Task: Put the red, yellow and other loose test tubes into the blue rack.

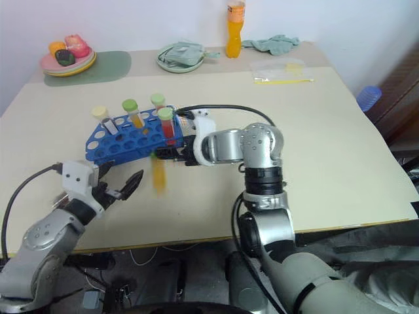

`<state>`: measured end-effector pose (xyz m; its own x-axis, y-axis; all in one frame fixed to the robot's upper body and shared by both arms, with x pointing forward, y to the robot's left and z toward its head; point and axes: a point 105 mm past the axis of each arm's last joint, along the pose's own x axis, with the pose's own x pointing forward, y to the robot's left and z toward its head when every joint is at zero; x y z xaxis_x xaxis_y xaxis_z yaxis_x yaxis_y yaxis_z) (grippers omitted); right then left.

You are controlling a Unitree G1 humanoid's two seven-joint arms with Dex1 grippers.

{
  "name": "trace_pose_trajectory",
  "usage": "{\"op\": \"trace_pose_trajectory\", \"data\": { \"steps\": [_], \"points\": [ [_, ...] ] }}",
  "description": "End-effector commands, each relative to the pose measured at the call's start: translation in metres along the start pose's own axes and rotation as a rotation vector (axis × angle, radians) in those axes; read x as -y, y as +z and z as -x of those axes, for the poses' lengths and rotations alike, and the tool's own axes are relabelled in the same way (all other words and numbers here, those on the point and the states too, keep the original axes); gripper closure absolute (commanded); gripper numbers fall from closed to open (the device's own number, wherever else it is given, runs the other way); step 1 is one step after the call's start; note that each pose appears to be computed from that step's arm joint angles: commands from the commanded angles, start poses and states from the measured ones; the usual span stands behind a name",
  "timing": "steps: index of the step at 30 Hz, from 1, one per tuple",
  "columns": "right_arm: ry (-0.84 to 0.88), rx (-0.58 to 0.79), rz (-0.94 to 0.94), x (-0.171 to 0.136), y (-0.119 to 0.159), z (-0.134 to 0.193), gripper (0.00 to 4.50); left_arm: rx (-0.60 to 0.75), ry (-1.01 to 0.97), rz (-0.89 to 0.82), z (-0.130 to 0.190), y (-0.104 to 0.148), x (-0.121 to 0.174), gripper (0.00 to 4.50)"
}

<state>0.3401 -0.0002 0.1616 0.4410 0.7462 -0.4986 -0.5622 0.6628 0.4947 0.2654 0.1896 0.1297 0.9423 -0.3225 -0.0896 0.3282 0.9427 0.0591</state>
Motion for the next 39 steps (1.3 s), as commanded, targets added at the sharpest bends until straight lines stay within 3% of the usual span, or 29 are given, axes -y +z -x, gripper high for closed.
{"op": "trace_pose_trajectory", "data": {
  "steps": [1, 6, 19, 25, 31, 35, 38, 39],
  "points": [
    [0.007, 0.066, 0.036, 0.006, 0.006, 0.009, 0.08, -0.121, -0.008, 0.009, -0.007, -0.011, 0.008, 0.00],
    [0.014, 0.118, 0.078, 0.007, 0.010, 0.016, 0.08, -0.316, 0.071, 0.109, -0.016, -0.029, 0.009, 0.00],
    [0.086, 0.109, 0.255, 0.000, -0.003, 0.034, 0.08, -0.567, 0.473, 0.280, -0.026, -0.038, -0.013, 0.00],
    [0.115, 0.072, 0.296, 0.002, -0.011, 0.044, 0.08, -0.658, 0.566, 0.245, -0.028, -0.051, -0.017, 0.00],
    [0.136, -0.040, 0.638, 0.018, -0.036, 0.074, 0.08, -0.672, 0.543, 0.300, -0.031, -0.057, -0.006, 0.00],
    [0.125, -0.076, 0.796, 0.036, -0.043, 0.083, 0.08, -0.658, 0.560, 0.432, -0.035, -0.056, 0.009, 0.00],
    [0.128, -0.075, 0.819, 0.040, -0.043, 0.081, 0.00, -0.658, 0.632, 0.491, -0.035, -0.053, 0.008, 0.85],
    [0.129, -0.074, 0.822, 0.041, -0.044, 0.080, 0.00, -0.657, 0.652, 0.511, -0.035, -0.052, 0.008, 1.35]
  ]
}}
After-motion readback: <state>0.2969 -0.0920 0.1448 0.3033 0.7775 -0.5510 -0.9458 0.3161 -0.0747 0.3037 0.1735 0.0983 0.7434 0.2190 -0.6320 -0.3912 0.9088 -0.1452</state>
